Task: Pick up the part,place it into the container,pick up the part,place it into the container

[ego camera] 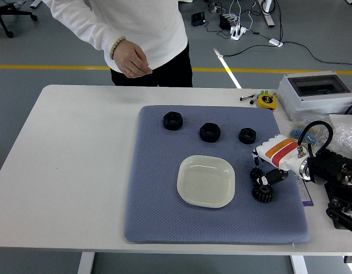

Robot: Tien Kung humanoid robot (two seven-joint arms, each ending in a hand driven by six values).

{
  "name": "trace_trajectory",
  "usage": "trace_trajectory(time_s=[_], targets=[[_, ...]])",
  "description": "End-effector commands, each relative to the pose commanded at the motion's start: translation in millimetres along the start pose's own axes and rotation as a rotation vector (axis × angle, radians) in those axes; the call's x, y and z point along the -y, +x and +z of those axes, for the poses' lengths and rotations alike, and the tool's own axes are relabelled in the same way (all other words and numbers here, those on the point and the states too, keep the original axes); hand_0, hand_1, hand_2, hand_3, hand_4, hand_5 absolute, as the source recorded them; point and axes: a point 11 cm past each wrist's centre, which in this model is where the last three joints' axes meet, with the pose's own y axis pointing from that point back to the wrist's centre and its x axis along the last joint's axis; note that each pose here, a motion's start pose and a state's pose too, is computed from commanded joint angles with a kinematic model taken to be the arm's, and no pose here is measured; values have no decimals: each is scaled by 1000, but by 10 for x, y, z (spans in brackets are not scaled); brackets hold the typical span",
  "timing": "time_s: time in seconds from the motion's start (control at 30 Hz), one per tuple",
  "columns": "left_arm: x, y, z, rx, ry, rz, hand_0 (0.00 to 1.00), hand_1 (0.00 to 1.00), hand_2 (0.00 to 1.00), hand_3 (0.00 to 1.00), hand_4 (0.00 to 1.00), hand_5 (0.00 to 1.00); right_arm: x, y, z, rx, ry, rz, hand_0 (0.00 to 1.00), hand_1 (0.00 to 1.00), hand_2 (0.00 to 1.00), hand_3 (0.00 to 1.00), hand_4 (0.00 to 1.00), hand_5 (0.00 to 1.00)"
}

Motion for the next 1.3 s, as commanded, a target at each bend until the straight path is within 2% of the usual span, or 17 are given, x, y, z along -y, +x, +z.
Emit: trace_trajectory(time_s=[0.03, 0.07, 0.23, 0.27, 0.63, 0.67, 1.3], targets=[[0, 0, -1, 0, 0, 0, 703, 653, 673, 577, 670, 626, 0, 1, -1, 3, 1, 0, 232, 416, 485, 517, 864, 490], [0, 0, 0, 1, 0, 0, 703, 656, 672, 577, 670, 626, -1, 0, -1, 6, 2, -1, 183, 383, 458, 498, 846, 491], [0, -2, -3, 1, 1, -1, 703, 656, 672, 577, 670, 626, -3, -12, 0, 20, 8, -6, 183, 383, 458, 498, 846, 491], [0, -2, -3, 1, 1, -1, 704, 654, 672, 577, 670, 626, -3, -13, 0, 22, 8, -7, 130, 336, 424, 484, 822, 501], [0, -5, -2, 2, 1, -1, 703, 654, 672, 577, 670, 626, -13, -39, -5, 48, 20, -8, 100, 308, 410, 473, 801, 512], [0, -4, -3, 2, 0, -1, 704, 654, 673, 577, 670, 625, -14, -36, -5, 49, 21, -5, 71, 272, 379, 452, 767, 508], [0, -12, -19, 0, 4, -3, 704, 654, 673, 577, 670, 625, -20, -8, -11, 73, 28, 10, 43, 224, 351, 431, 745, 495]])
